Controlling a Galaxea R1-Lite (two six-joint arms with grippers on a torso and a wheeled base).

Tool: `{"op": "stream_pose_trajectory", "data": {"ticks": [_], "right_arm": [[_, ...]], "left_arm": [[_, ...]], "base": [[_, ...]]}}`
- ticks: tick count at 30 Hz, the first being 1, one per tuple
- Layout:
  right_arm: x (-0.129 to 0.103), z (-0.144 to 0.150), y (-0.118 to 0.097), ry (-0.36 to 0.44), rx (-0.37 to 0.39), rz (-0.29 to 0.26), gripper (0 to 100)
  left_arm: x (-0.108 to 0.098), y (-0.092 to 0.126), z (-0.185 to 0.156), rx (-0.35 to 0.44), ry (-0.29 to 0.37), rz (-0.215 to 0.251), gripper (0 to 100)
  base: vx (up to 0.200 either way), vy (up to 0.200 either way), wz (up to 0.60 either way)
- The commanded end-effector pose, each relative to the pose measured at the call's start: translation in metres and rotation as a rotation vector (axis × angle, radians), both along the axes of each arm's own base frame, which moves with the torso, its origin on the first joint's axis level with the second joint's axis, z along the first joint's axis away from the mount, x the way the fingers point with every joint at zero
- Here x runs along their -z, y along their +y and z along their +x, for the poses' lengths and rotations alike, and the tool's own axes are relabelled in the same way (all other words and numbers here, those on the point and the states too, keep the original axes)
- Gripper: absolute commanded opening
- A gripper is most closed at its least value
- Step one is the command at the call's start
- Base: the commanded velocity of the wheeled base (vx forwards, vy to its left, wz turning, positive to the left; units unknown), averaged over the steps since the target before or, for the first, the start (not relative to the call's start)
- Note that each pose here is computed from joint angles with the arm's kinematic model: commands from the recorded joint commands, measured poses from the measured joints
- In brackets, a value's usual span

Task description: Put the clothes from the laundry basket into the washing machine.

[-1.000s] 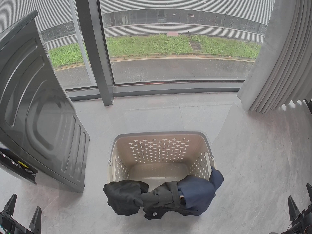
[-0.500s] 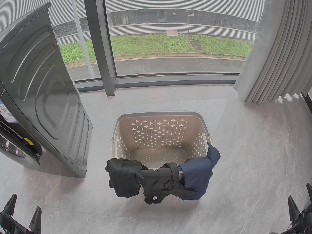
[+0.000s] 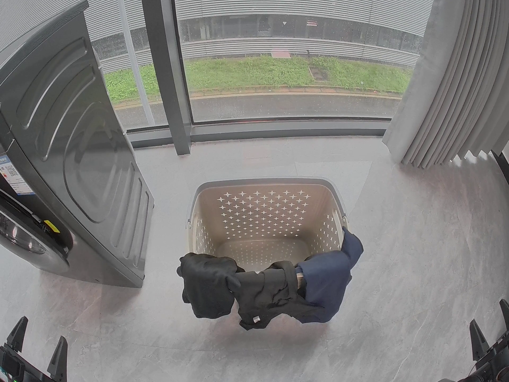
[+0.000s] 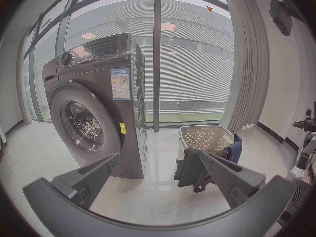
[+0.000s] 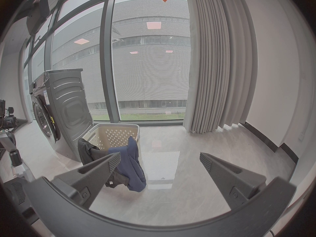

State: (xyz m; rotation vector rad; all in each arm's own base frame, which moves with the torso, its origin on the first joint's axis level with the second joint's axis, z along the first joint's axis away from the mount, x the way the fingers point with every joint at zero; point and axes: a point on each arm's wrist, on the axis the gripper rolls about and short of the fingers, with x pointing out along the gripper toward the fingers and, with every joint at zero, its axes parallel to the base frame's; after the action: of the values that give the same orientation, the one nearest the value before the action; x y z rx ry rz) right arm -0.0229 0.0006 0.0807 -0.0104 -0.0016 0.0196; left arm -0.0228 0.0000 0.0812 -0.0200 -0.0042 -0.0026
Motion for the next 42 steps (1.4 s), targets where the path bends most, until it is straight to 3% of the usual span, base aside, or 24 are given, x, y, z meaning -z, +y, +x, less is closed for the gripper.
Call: {"op": "stream_pose_trajectory", "data": {"ticks": [1,32,42], "right_arm": [[0.0052,0.0003,0.0000,0.005,0.000,0.000,100],[0.0052,0.0003,0.0000,0.005,0.000,0.000,100],[0.0052,0.0003,0.0000,0.005,0.000,0.000,100]], "left_arm": [[0.0053,0.0000,0.0000,-0.001,0.000,0.000,100],[0.0053,0.0000,0.0000,0.001,0.000,0.003,100],[0.0054,0.0000,0.0000,-0.001,0.001,0.008,100]], "base": [[0.000,0.200,0.00],[0.000,0.200,0.00],[0.000,0.000,0.00]]}}
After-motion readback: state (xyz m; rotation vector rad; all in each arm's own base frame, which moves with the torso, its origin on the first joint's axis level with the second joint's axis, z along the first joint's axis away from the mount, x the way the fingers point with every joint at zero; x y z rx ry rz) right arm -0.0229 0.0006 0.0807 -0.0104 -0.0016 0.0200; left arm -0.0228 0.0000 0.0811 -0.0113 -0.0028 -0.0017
